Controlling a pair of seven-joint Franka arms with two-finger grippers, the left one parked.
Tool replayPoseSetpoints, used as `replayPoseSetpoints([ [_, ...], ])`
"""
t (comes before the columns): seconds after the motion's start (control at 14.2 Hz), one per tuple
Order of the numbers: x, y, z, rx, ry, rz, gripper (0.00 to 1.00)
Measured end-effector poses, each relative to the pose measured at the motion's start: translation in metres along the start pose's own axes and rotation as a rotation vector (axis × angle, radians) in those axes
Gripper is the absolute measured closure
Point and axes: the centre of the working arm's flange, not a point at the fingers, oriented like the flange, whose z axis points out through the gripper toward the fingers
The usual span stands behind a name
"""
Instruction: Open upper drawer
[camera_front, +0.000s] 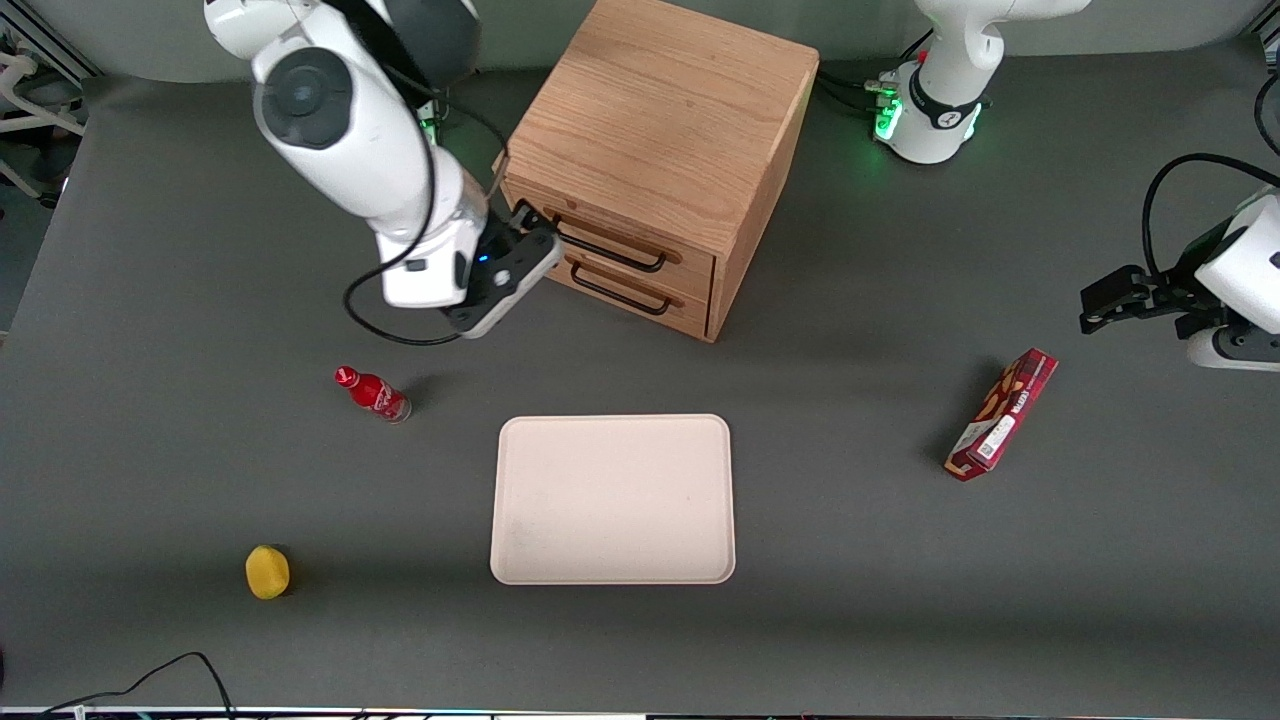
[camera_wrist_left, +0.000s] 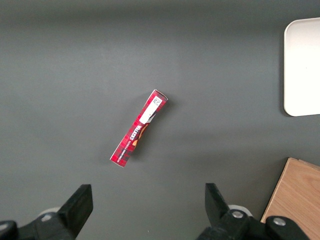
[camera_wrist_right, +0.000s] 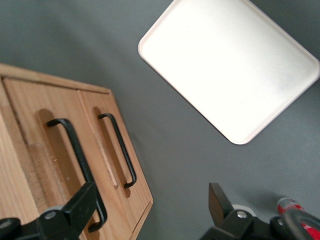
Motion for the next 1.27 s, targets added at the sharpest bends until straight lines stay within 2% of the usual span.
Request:
replayPoseSetpoints([
  [0.35, 0.000, -0.046, 0.047, 0.004, -0.038, -0.083, 0.00],
  [0.64, -0.008, -0.053, 0.077, 0.012, -0.081, -0.093, 0.00],
  [0.99, -0.015, -0.052, 0.096, 0.032, -0.102, -0.105, 0.00],
  [1.27, -0.018, -0.055, 0.107, 0.097, -0.104, -0.111, 0.00],
])
